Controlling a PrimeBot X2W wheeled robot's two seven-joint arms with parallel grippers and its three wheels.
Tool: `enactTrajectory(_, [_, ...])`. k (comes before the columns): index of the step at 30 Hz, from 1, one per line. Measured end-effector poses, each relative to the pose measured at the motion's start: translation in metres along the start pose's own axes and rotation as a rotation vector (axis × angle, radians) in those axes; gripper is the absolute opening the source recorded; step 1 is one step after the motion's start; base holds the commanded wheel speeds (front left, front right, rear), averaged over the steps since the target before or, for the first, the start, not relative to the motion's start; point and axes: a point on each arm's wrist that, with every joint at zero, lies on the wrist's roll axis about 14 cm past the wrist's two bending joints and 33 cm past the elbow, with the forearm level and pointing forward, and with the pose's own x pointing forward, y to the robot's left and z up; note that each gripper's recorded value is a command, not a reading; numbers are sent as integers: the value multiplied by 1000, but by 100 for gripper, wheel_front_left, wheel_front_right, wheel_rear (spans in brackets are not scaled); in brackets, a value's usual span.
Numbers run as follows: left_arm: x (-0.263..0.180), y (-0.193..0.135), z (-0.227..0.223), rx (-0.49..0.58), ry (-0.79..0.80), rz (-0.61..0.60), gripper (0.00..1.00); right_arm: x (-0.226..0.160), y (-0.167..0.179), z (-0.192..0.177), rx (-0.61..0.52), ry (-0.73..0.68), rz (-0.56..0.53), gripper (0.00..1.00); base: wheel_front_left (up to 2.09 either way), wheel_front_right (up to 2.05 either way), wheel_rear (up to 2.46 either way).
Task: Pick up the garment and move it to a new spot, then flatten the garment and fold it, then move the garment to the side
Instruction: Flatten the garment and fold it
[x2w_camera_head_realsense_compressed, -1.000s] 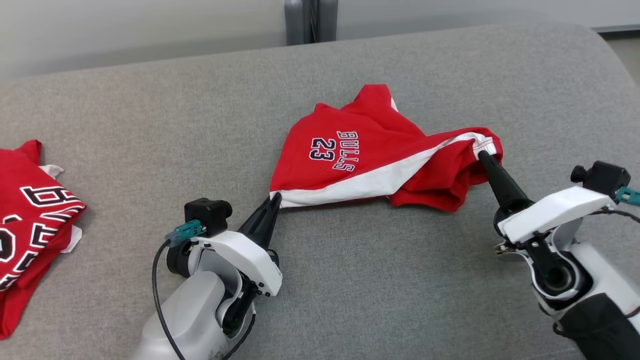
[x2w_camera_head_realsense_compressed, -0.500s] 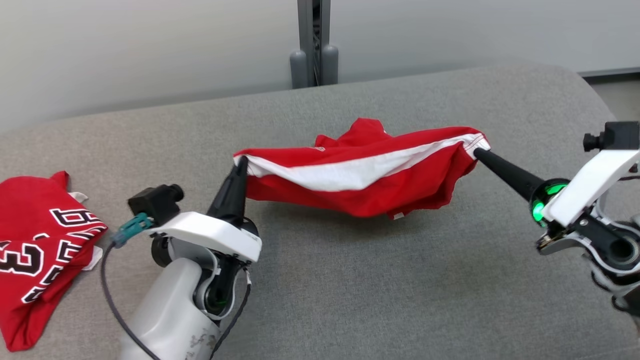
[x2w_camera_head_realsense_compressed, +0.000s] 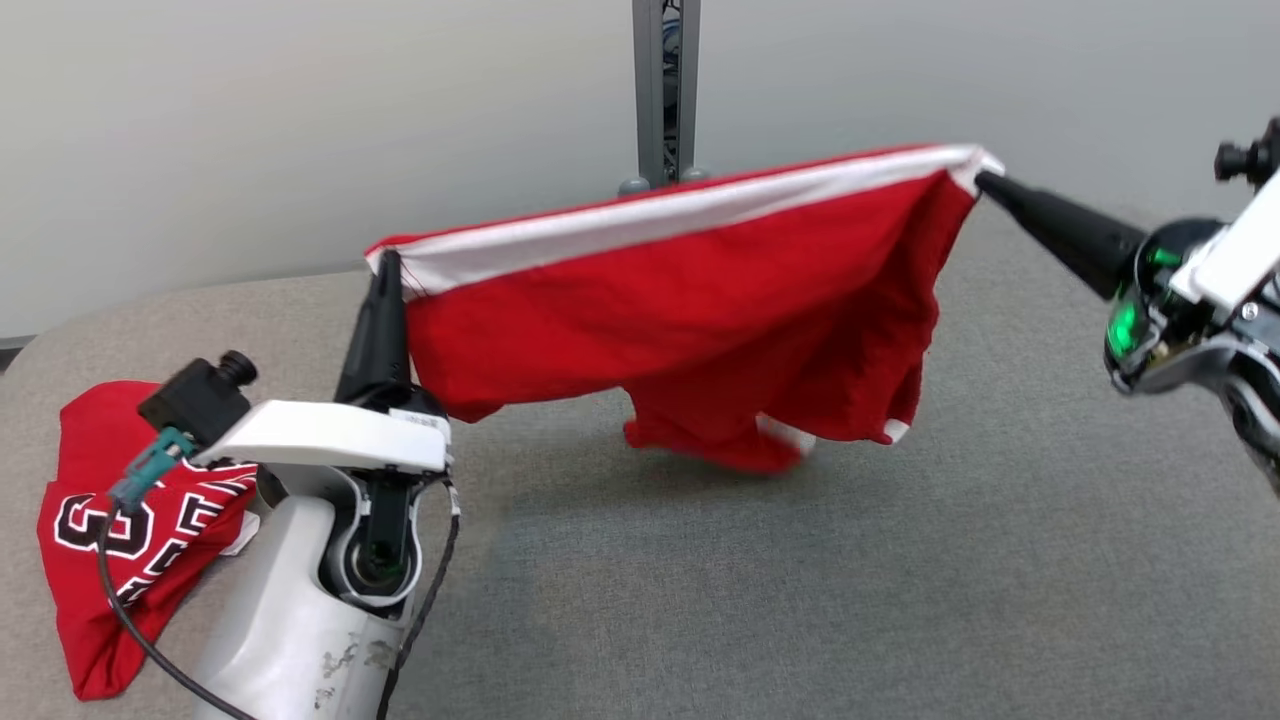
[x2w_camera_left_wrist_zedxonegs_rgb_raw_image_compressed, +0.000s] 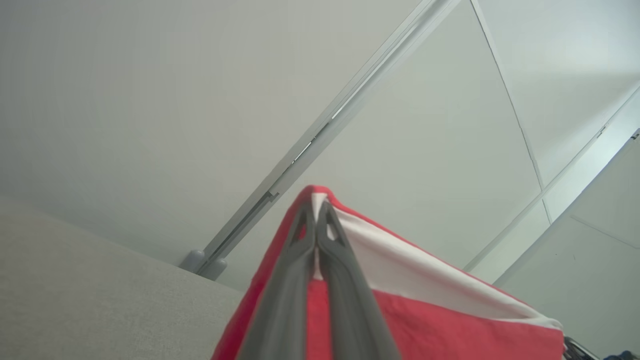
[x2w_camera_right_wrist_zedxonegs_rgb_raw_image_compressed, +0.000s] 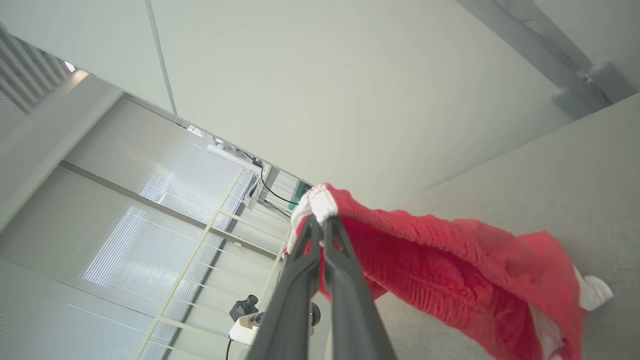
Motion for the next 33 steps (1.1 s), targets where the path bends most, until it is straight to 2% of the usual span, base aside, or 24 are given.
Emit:
enactTrajectory(3, [1,-6,20,-1,-58,-8,0,10,20,11,-9,-21,46,0,0,0,0])
enactTrajectory(6, [2,-11,36,-1,-105,-17,0,20,32,16,-71,-23,53,0,0,0,0])
enactTrajectory(9, [1,-13,44,8,-129,-17,0,31,39,17,-178,-24,33,0,0,0,0])
enactTrajectory(12, [2,-13,44,26,-129,-16,0,39,39,16,-333,-30,-11,0,0,0,0])
enactTrajectory(17, [16,-17,36,85,-94,-26,0,52,35,10,-485,-40,-40,0,0,0,0])
enactTrajectory(24, [58,-23,43,120,-48,-53,0,76,30,13,-633,-35,-61,0,0,0,0])
enactTrajectory(33, [152,-18,64,199,-15,-72,0,134,0,70,-954,-143,-145,0,0,0,0])
